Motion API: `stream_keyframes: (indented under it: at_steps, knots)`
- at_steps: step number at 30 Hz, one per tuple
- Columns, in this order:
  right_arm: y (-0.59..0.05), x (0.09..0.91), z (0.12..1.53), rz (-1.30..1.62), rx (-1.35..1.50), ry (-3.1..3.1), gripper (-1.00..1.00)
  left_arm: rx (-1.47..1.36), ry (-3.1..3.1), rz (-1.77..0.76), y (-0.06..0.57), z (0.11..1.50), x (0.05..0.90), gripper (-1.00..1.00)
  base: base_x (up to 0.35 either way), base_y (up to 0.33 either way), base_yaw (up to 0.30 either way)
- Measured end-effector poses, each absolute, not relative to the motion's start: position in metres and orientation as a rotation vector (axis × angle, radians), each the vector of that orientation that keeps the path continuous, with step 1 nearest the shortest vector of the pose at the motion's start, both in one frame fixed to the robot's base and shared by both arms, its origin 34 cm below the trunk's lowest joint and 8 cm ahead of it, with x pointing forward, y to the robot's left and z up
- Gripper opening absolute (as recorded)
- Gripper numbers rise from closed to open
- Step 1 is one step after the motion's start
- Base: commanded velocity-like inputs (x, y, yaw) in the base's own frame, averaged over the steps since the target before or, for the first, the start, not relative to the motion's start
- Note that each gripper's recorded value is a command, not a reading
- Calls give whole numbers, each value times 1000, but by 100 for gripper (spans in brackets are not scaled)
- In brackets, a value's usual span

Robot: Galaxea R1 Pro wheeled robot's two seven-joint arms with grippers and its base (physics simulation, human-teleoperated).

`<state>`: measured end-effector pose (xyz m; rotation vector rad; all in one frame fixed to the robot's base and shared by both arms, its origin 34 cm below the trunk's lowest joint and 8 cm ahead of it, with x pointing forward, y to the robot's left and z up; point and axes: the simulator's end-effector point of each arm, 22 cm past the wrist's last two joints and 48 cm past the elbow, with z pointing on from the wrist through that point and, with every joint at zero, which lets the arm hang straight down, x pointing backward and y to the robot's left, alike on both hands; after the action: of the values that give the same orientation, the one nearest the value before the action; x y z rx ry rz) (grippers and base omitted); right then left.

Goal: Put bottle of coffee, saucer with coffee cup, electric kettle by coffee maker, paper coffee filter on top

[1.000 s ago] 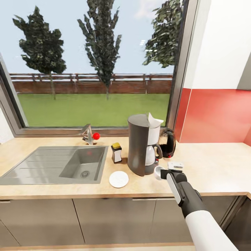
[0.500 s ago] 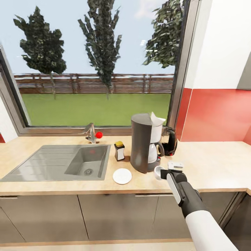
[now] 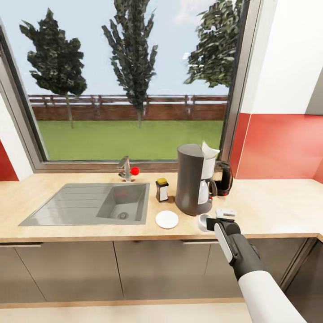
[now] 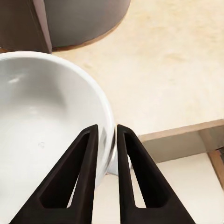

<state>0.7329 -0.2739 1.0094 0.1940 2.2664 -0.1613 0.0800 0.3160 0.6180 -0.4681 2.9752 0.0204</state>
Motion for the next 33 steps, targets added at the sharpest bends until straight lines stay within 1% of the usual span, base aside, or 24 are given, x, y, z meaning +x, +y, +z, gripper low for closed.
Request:
stream_keyframes:
  at_steps: [7,18,21,27,33]
  knots:
    - [-274,733,1009,-162,194,2267,-100,-466,2976,21,316,618,80,100,-6,33,0]
    - [-273,733,1009,-160,194,2267,-100,-468,2975,22,317,618,80,100,0,261,0]
    - [-274,733,1009,-161,194,2267,-100,-467,2975,22,317,618,80,100,6,145,0]
    - [-274,732,1009,-163,193,2268,-100,-470,2974,24,318,618,80,100,108,225,0]
    - [-275,730,1002,-168,194,2283,-100,-470,2975,25,318,618,80,100,34,57,0]
